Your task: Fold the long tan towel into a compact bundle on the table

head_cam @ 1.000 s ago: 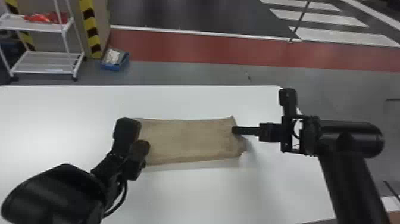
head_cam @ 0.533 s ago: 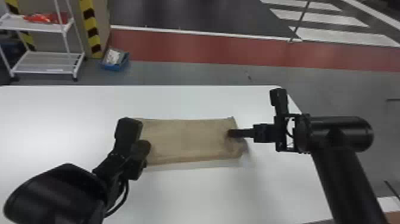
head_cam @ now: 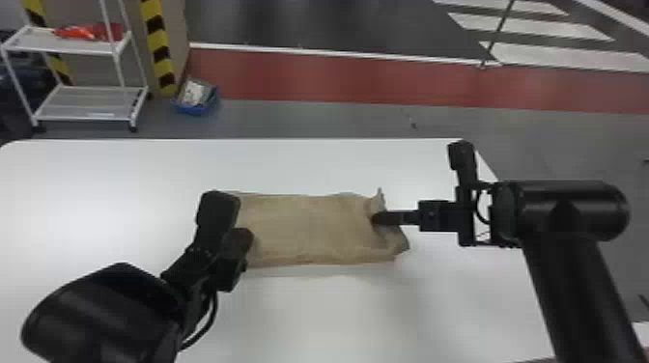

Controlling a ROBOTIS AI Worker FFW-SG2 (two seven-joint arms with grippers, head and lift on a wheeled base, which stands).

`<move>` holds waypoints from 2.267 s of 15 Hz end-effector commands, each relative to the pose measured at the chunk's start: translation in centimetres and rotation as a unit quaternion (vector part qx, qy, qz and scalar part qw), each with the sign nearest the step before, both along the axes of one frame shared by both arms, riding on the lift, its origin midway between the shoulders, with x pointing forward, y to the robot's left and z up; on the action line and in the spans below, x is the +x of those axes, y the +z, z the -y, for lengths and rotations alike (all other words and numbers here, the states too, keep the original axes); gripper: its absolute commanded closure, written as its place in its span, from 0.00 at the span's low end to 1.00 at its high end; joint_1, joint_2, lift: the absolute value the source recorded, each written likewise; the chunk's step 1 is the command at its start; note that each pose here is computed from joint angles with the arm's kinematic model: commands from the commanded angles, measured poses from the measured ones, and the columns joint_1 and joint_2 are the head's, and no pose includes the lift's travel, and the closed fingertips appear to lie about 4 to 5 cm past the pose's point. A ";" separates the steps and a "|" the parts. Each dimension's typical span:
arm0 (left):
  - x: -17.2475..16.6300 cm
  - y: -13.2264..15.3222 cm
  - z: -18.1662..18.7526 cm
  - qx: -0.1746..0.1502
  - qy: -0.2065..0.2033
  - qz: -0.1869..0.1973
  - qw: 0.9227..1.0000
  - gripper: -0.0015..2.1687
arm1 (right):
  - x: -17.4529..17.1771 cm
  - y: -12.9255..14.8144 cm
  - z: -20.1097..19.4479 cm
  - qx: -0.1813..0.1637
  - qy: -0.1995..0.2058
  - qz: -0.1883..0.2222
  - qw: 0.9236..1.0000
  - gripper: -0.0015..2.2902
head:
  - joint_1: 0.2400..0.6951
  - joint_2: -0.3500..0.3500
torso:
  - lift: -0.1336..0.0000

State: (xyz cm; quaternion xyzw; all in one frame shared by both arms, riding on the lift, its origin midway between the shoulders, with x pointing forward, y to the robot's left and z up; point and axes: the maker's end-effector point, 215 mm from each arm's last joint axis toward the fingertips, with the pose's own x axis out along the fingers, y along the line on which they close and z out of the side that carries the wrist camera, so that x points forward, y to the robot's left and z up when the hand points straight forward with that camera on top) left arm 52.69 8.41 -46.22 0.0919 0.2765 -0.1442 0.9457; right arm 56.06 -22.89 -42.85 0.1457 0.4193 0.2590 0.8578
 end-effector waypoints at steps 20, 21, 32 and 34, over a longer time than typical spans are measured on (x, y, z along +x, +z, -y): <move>0.1 3.1 -1.5 -0.031 -0.025 -0.004 0.999 0.99 | 4.6 10.2 0.2 0.019 -0.027 -0.002 0.999 0.62 | 1.00 0.32 | 0.07; 0.2 3.3 -1.6 -0.033 -0.024 -0.004 0.999 0.99 | 4.9 10.6 -0.3 0.017 -0.023 0.000 1.000 0.62 | 1.00 0.32 | 0.07; -0.9 2.8 0.2 -0.039 -0.037 -0.013 0.998 0.99 | 3.1 11.4 -9.9 0.008 0.048 -0.032 0.998 0.62 | 1.00 0.39 | 0.07; -1.0 2.6 0.4 -0.038 -0.037 -0.015 0.998 0.99 | 2.9 11.5 -12.0 0.008 0.059 -0.030 0.998 0.62 | 1.00 0.41 | 0.07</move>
